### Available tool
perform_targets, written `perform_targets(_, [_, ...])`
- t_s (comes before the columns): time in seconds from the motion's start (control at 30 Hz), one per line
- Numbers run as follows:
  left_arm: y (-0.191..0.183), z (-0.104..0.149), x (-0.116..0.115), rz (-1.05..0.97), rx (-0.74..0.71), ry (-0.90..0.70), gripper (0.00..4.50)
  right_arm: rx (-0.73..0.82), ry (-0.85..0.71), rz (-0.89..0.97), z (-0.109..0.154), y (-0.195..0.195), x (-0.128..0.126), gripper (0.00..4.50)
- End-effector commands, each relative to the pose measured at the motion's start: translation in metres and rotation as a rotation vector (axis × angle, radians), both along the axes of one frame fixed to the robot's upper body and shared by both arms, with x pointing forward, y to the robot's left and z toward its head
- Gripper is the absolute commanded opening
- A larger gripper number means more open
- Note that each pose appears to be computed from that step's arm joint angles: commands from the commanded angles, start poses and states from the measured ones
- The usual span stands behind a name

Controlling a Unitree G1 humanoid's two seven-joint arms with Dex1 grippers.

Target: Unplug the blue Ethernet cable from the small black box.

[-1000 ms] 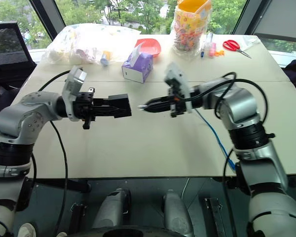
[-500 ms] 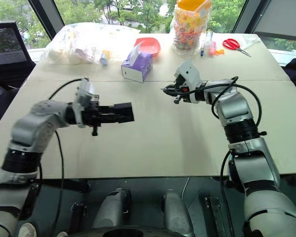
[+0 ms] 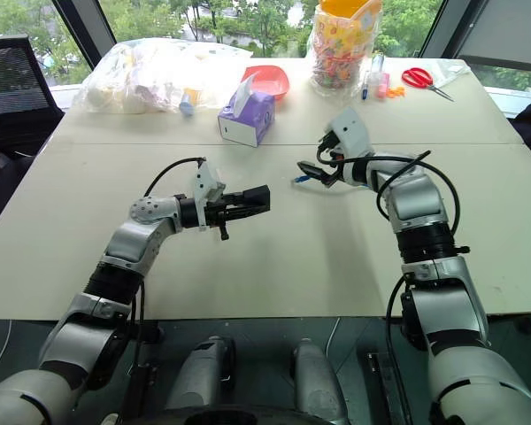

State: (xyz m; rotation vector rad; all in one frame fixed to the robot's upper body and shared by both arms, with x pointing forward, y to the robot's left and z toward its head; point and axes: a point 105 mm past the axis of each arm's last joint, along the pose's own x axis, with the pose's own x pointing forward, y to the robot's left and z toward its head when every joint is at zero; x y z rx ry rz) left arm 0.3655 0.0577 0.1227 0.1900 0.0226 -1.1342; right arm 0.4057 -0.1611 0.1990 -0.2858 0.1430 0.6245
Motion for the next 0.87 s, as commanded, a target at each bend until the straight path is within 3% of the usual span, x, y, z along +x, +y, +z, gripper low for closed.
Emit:
perform_targets(0.03, [-0.001,0.005,0.014,0.061,-0.018,-0.048,0.51,0.056,-0.035,-0.008,0.017,-0.005,-0.015,4.46])
perform_targets(0.23, [0.001,-0.021,0.025,0.120,0.003,-0.004,0.51,0.059,0.009,-0.017,0.003,-0.004,-0.039,4.46])
perform_targets(0.27, [0.003,-0.025,0.026,0.122,0.011,0.005,1.54,0.058,0.013,-0.021,0.001,-0.005,-0.042,4.50])
perform_targets(0.5, [0.025,-0.030,0.020,0.099,0.048,0.013,4.37,0.034,0.045,-0.006,-0.007,-0.005,-0.059,4.50])
perform_targets(0.87, [0.078,0.002,-0.011,0.119,-0.035,0.095,4.47,-0.041,0.143,0.125,-0.042,0.011,-0.097,4.50])
